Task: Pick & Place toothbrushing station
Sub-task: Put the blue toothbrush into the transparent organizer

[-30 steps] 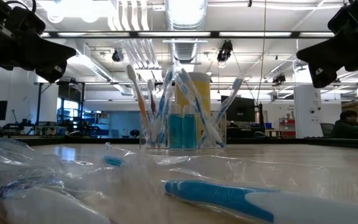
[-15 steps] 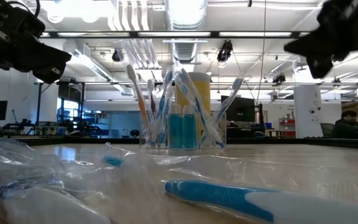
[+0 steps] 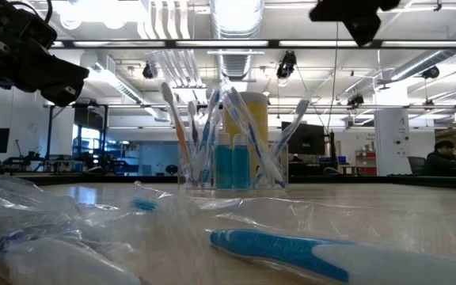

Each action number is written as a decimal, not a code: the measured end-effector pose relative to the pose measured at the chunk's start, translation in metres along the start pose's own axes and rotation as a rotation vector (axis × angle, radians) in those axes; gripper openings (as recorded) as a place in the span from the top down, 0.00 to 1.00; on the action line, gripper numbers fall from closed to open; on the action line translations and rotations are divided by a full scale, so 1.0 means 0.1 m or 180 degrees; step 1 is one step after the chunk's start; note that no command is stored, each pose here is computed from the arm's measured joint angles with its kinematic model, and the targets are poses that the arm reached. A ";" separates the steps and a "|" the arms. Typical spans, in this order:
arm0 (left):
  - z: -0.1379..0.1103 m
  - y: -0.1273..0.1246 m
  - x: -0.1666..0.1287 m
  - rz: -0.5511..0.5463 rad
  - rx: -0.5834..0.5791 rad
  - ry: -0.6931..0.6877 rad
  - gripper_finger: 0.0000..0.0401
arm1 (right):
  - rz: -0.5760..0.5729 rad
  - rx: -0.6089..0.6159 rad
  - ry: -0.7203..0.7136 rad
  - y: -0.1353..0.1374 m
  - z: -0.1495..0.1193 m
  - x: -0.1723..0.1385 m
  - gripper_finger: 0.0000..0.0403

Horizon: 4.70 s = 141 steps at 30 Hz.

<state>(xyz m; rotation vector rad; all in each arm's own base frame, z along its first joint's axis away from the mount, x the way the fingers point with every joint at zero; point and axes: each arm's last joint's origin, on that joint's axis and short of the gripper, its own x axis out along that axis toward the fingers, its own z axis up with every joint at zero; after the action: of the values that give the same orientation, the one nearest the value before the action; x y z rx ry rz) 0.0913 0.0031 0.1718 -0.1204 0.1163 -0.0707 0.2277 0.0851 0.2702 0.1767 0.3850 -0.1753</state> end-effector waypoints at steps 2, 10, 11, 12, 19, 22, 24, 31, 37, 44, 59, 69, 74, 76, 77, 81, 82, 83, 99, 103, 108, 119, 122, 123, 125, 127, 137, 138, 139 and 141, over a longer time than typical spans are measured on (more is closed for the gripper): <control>0.01 0.00 0.00 -0.0006 0.0003 -0.0025 0.97 | 0.0023 0.0007 0.0096 0.14 0.02 0.10 0.98; 0.12 -0.01 -0.01 -0.0004 -0.0094 -0.0396 0.98 | 0.0110 0.0075 0.0438 0.71 -0.06 0.45 0.98; 0.11 -0.01 -0.01 0.0000 -0.0101 -0.0383 0.98 | 0.0098 0.0114 0.0495 0.77 -0.07 0.48 0.98; 0.11 -0.01 -0.01 0.0004 -0.0100 -0.0388 0.98 | 0.0075 0.0148 0.0563 0.82 -0.09 0.51 0.98; 0.11 -0.01 0.00 0.0024 -0.0103 -0.0401 0.97 | -0.0182 0.0289 0.1150 1.21 -0.21 0.69 0.98; 0.11 -0.01 0.00 0.0027 -0.0103 -0.0403 0.97 | -0.0207 0.0317 0.1281 1.40 -0.29 0.79 0.98; 0.11 -0.01 0.00 0.0027 -0.0115 -0.0405 0.97 | -0.0169 0.0305 0.1348 1.52 -0.34 0.87 0.98; 0.12 0.00 0.00 0.0029 -0.0268 -0.0411 0.97 | -0.0078 0.0828 0.1618 1.89 -0.52 1.25 0.82; 0.12 0.00 0.00 0.0025 -0.0292 -0.0408 0.96 | -0.0408 0.1050 0.2155 1.96 -0.56 1.57 0.63; 0.11 0.00 0.00 0.0021 -0.0206 -0.0389 0.96 | -0.0801 0.0901 0.2449 1.99 -0.46 1.83 0.48; 0.08 0.00 0.01 0.0031 -0.0191 -0.0292 0.97 | -0.1000 0.0801 0.2853 1.95 -0.67 2.11 0.44; 0.05 0.01 0.03 0.0036 -0.0193 -0.0249 0.98 | -0.0991 0.0918 0.2943 1.94 -0.57 2.04 0.44; 0.02 0.01 0.03 0.0039 -0.0234 -0.0203 0.98 | -0.0892 0.0998 0.2984 1.92 -0.66 2.11 0.44; 0.02 0.01 0.03 0.0038 -0.0261 -0.0203 0.98 | -0.0881 0.1019 0.2999 1.90 -0.73 2.15 0.44; 0.02 0.01 0.03 0.0037 -0.0277 -0.0204 0.98 | -0.0868 0.1030 0.3035 1.88 -0.76 2.17 0.45; 0.03 0.01 0.03 0.0032 -0.0283 -0.0237 0.98 | -0.0864 0.1080 0.3215 1.79 -0.85 2.20 0.48; 0.04 0.01 0.03 0.0028 -0.0287 -0.0259 0.98 | -0.0872 0.1064 0.3243 1.77 -0.87 2.21 0.50; 0.04 0.01 0.03 0.0025 -0.0287 -0.0274 0.98 | -0.0865 0.1018 0.3261 1.76 -0.89 2.22 0.53; 0.05 0.01 0.03 0.0020 -0.0380 -0.0285 0.98 | -0.0721 0.0533 0.3200 1.71 -0.77 2.16 0.95; 0.05 0.01 0.03 0.0021 -0.0380 -0.0285 0.98 | -0.0687 0.0175 0.2815 1.77 -0.55 1.99 0.95; 0.05 0.01 0.03 0.0024 -0.0375 -0.0287 0.98 | -0.0124 -0.0216 0.1988 1.85 0.22 1.51 0.96; 0.06 0.01 0.03 0.0025 -0.0310 -0.0329 0.98 | 0.0086 -0.0663 0.0630 1.42 0.88 0.64 0.96; 0.08 0.00 0.03 0.0016 -0.0292 -0.0396 0.98 | 0.0215 -0.0695 0.0385 1.23 0.79 0.47 0.96; 0.09 0.00 0.03 0.0013 -0.0273 -0.0423 0.98 | 0.0266 -0.0709 0.0293 1.17 0.74 0.41 0.96; 0.10 0.00 0.03 0.0007 -0.0263 -0.0467 0.98 | 0.0359 -0.0692 0.0057 1.02 0.72 0.24 0.96; 0.10 0.00 0.03 0.0007 -0.0276 -0.0461 0.98 | 0.0403 -0.0620 -0.0176 0.85 0.69 0.10 0.96; 0.00 0.05 0.06 0.0364 -0.0134 -0.0391 0.98 | 0.0358 -0.0733 -0.0760 0.12 0.21 -0.25 0.96; -0.01 0.05 0.06 0.0420 -0.0139 -0.0383 0.98 | 0.0330 -0.0757 -0.0752 0.05 0.15 -0.27 0.96; -0.02 0.06 0.06 0.0471 -0.0142 -0.0379 0.98 | 0.0287 -0.0772 -0.0738 -0.04 0.08 -0.29 0.96; -0.02 0.07 0.06 0.0529 -0.0136 -0.0384 0.98 | 0.0272 -0.0698 -0.0835 -0.19 -0.01 -0.35 0.96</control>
<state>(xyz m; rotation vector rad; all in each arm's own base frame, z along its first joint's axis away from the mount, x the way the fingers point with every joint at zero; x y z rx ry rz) 0.0977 0.0089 0.1684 -0.1569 0.0071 0.1049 0.1917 0.0717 0.2804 -0.0465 0.1331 -0.0696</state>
